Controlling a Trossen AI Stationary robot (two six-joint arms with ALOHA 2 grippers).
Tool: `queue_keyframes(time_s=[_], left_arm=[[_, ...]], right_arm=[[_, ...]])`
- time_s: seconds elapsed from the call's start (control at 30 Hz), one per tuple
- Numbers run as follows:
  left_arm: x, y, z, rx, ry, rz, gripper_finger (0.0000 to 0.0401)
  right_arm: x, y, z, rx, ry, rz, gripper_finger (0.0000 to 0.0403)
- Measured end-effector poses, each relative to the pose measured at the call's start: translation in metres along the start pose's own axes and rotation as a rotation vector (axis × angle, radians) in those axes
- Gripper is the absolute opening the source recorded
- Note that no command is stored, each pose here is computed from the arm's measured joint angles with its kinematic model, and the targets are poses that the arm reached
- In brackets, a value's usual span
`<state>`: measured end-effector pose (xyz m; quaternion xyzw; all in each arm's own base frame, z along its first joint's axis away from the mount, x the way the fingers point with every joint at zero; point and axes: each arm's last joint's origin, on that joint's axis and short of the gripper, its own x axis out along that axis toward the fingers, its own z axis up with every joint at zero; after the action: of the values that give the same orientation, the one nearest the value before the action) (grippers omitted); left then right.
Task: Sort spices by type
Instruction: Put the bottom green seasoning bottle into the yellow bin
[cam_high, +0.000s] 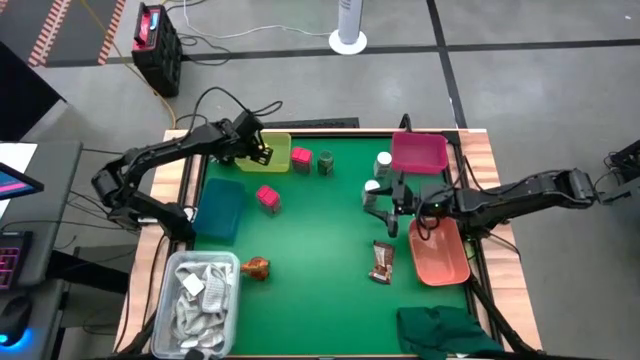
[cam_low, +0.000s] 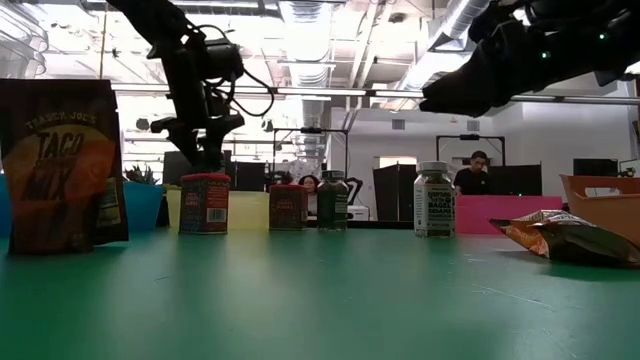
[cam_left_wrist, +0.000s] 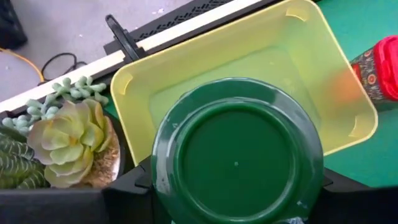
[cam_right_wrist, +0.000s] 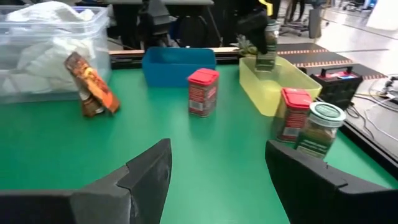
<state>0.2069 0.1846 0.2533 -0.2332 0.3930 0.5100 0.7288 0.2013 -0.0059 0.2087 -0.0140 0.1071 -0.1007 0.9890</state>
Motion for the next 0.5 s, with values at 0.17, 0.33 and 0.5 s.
queue_keyframes(time_s=[0.17, 0.33, 0.5], left_arm=[[-0.008, -0.012, 0.001, 0.031, -0.033, -0.010, 0.0192], [-0.024, -0.020, 0.014, 0.084, -0.098, -0.034, 0.0192], [-0.032, -0.009, 0.034, 0.158, -0.122, -0.062, 0.0192]], right_arm=[[-0.001, 0.005, 0.000, -0.008, -0.001, 0.025, 0.0286], [-0.001, 0.007, 0.000, -0.010, -0.002, 0.033, 0.0286], [-0.001, 0.006, 0.000, -0.009, -0.002, 0.032, 0.0286]])
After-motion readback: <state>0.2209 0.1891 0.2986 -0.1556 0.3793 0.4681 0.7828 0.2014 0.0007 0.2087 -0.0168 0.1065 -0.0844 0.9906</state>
